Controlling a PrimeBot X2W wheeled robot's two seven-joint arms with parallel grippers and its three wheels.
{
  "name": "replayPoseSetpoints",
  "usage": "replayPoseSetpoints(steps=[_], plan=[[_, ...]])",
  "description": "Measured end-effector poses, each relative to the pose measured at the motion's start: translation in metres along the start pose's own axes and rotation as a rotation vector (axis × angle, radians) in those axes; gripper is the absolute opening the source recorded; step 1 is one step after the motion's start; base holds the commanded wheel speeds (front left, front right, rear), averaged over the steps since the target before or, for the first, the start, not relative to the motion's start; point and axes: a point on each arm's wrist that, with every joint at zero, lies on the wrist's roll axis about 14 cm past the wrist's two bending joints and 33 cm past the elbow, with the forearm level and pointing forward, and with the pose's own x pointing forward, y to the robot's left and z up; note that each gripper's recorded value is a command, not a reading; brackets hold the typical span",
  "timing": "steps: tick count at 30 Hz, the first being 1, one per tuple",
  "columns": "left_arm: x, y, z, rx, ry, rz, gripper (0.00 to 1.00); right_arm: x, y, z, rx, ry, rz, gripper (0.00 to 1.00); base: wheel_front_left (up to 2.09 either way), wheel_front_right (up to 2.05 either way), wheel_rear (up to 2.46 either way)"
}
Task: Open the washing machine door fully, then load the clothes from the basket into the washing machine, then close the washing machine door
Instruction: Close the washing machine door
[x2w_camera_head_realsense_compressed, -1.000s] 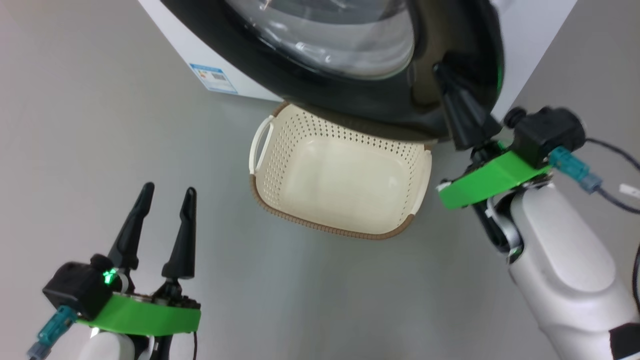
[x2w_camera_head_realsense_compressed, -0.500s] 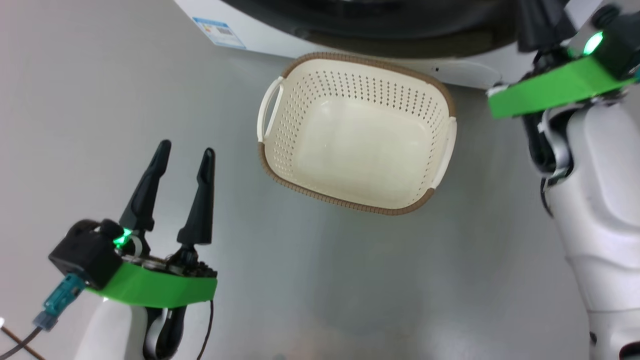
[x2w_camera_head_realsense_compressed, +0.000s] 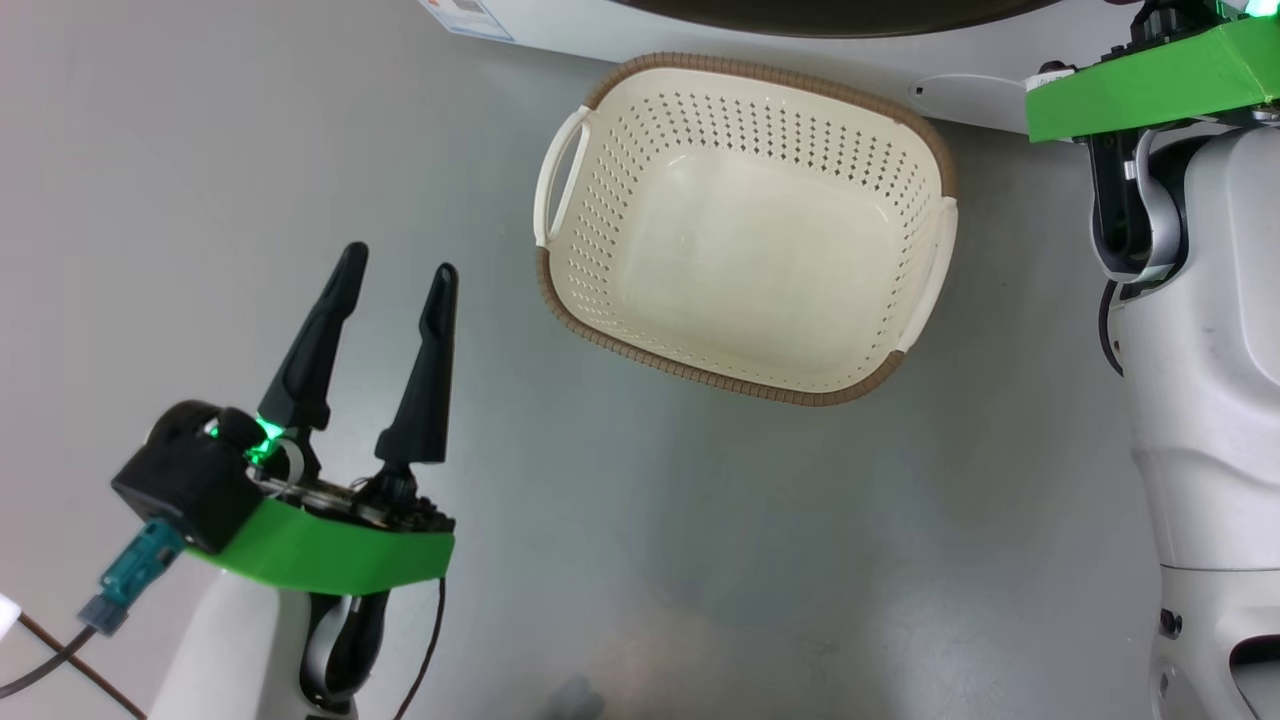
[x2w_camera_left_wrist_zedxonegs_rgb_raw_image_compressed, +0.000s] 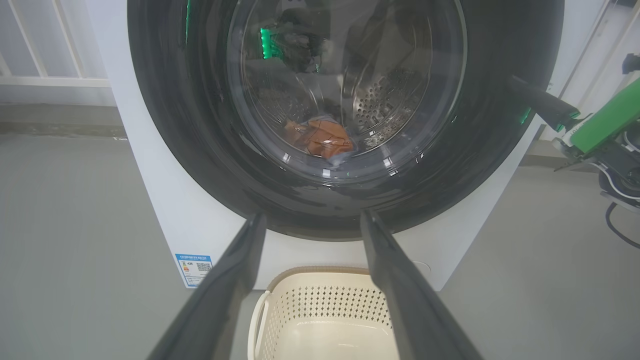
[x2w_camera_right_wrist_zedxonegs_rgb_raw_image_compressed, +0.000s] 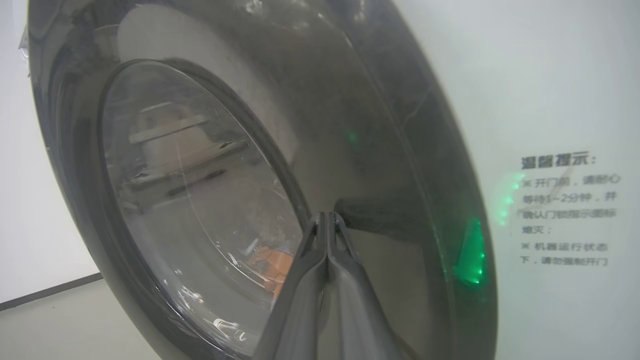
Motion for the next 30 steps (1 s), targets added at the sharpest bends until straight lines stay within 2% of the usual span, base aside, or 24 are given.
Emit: replayPoseSetpoints(steps=[12,18,20,21,24,25,26,30], plan=[[-0.004,-0.001,0.009,0.004,-0.017,-0.009,1.00,-0.002,0.015,0.017,-0.028,-0.009,0.043,0.00,0.00,0.00,0.00],[-0.015,0.004,0.012,0.009,-0.012,-0.001,1.00,-0.026,0.025,0.015,-0.013,0.036,0.054,0.00,0.00,0.00,0.00],[-0.021,0.007,0.013,0.010,-0.011,0.008,1.00,-0.036,0.025,0.018,-0.015,0.043,0.045,0.16,0.00,0.00,0.00],[-0.024,0.009,0.013,0.010,-0.010,0.014,1.00,-0.041,0.025,0.021,-0.019,0.044,0.041,0.30,0.00,0.00,0.00],[-0.035,0.013,0.014,0.009,-0.007,0.026,1.00,-0.054,0.026,0.030,-0.016,0.041,0.030,0.55,0.00,0.00,0.00],[-0.039,0.014,0.014,0.008,-0.007,0.030,1.00,-0.059,0.026,0.033,-0.010,0.040,0.026,0.87,0.00,0.00,0.00],[-0.042,0.015,0.015,0.007,-0.008,0.033,1.00,-0.064,0.027,0.035,-0.012,0.044,0.023,0.99,0.00,0.00,0.00],[-0.052,0.018,0.020,0.001,-0.021,0.041,1.00,-0.087,0.028,0.041,-0.026,0.064,0.010,1.00,0.00,0.00,0.00]])
